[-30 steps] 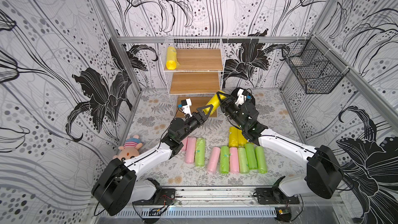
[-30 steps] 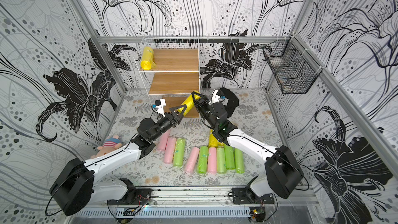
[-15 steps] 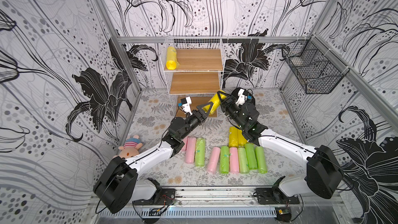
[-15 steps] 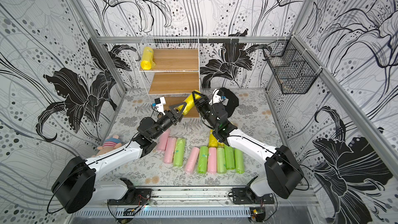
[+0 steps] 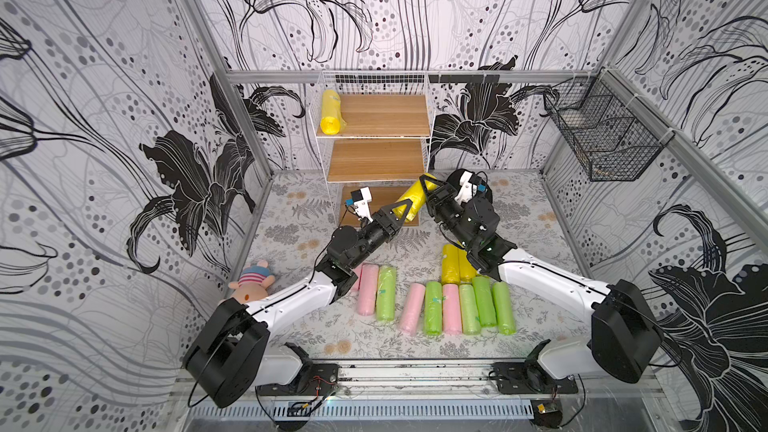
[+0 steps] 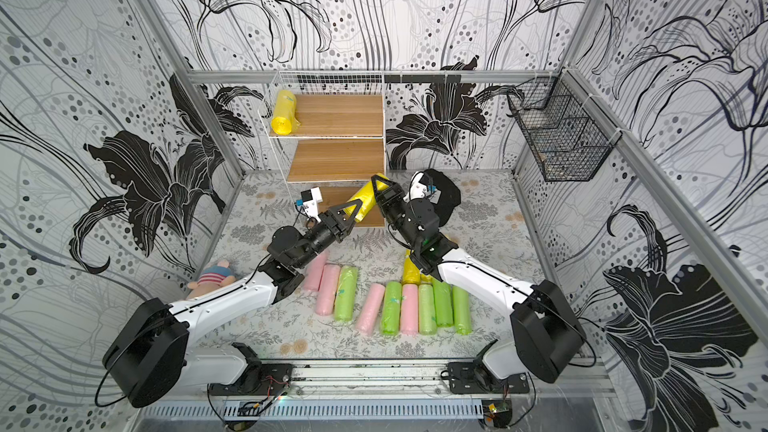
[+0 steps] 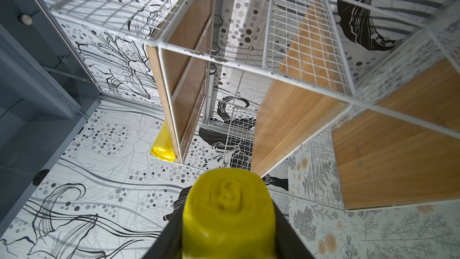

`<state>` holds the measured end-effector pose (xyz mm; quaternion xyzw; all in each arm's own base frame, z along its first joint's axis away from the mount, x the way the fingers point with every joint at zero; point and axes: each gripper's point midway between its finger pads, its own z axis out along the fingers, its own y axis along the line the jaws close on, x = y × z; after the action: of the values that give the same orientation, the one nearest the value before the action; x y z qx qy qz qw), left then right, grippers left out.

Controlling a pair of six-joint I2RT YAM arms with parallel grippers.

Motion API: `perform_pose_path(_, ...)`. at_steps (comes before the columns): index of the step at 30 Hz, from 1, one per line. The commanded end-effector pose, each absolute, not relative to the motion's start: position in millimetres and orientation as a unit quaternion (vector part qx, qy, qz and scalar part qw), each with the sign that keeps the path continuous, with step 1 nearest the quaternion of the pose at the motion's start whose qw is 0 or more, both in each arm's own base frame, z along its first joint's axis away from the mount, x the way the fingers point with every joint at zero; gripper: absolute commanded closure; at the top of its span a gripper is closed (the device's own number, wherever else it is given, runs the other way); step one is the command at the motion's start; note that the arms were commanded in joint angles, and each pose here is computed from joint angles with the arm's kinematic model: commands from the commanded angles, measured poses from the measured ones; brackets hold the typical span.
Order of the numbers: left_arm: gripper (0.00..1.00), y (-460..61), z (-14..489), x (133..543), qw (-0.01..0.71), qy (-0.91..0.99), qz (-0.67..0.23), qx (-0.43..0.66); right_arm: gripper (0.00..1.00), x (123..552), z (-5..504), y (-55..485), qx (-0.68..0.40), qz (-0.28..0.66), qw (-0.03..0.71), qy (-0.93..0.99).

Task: Sort the rolls of trash bags by color and place them on the shelf
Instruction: Pick up the roll of trash bags from the center of the board, then place the roll of trash bags on the shelf.

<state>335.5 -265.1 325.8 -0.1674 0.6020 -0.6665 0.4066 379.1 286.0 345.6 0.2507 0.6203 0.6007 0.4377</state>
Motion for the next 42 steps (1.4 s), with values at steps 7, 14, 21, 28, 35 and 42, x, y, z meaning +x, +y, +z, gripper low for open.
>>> perform_pose_path(7,1.0,-243,354,330,0.48,0.583,-0.638,-0.151,0.06,381,341,273,0.231,0.549,0.468,0.653)
perform_pose_path(14,1.0,-219,372,317,0.558,0.634,-0.525,-0.1,0.0,378,339,231,0.231,0.508,0.494,0.667)
perform_pose_path(21,1.0,-186,423,298,0.626,0.698,-0.347,-0.024,0.0,365,356,202,0.16,0.419,0.543,0.71)
perform_pose_path(28,1.0,-163,472,317,0.663,0.728,-0.177,-0.002,0.0,358,359,194,0.131,0.381,0.562,0.722)
perform_pose_path(35,1.0,-157,499,366,0.666,0.746,-0.006,0.016,0.0,357,351,195,0.124,0.378,0.558,0.728)
perform_pose_path(42,1.0,-145,508,415,0.645,0.761,0.068,0.011,0.0,355,352,196,0.12,0.38,0.557,0.729)
